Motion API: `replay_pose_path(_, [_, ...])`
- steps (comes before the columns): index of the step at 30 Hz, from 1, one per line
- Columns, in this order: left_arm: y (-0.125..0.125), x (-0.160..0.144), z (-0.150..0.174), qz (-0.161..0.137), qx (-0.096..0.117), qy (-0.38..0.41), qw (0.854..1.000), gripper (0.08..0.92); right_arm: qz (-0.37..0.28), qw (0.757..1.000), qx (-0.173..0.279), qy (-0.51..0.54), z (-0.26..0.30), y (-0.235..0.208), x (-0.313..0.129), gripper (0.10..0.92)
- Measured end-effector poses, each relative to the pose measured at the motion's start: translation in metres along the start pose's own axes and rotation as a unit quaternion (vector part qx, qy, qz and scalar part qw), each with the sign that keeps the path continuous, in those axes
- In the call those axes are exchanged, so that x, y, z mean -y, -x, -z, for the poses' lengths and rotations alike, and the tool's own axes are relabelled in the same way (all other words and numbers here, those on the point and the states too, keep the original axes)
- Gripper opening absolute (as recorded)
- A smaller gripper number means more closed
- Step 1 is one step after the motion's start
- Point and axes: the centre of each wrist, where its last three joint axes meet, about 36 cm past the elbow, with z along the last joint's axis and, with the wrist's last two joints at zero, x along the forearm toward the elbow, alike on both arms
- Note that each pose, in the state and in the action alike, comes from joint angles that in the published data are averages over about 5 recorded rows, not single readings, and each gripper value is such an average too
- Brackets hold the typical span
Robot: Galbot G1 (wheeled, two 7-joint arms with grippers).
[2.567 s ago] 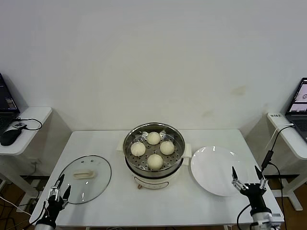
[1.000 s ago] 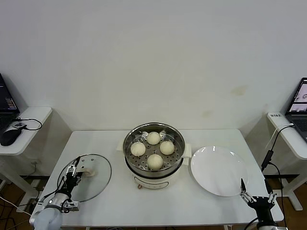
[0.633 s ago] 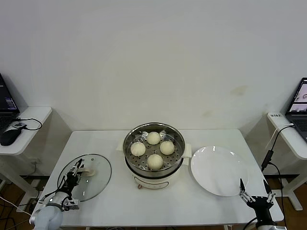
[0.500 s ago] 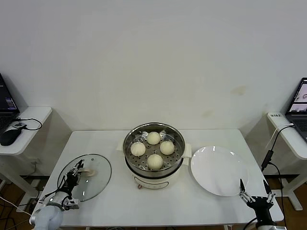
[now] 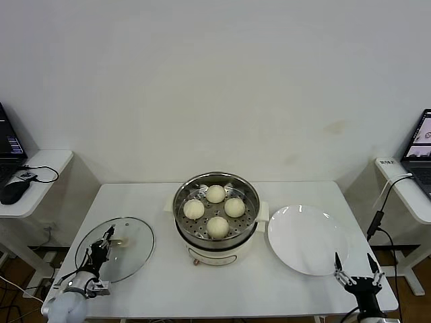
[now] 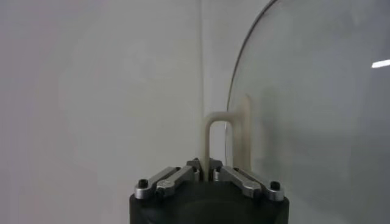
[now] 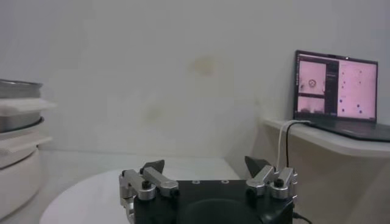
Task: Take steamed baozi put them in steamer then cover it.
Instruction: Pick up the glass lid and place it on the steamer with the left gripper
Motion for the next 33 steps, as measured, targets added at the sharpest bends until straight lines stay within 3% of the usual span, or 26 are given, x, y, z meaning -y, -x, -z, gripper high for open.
replay_pose_path(10, [-0.019, -0.038, -0.002, 0.032, -0.024, 0.01, 0.999, 0.147, 0.021, 1.0, -0.002, -0.009, -0.001, 0.0, -0.006, 0.823])
replay_pose_path(20, [-0.042, -0.111, 0.015, 0.064, -0.051, 0.003, 0.997, 0.147, 0.048, 0.999, 0.001, -0.023, -0.001, -0.002, -0.019, 0.823])
replay_pose_path(26, [-0.048, -0.155, 0.046, 0.075, -0.04, -0.011, 0.996, 0.147, 0.061, 0.998, 0.005, -0.034, -0.002, 0.0, -0.03, 0.823])
replay_pose_path(33, [-0.043, -0.181, 0.084, 0.076, -0.016, -0.014, 0.997, 0.147, 0.064, 0.997, 0.0, -0.052, -0.008, 0.008, -0.04, 0.823])
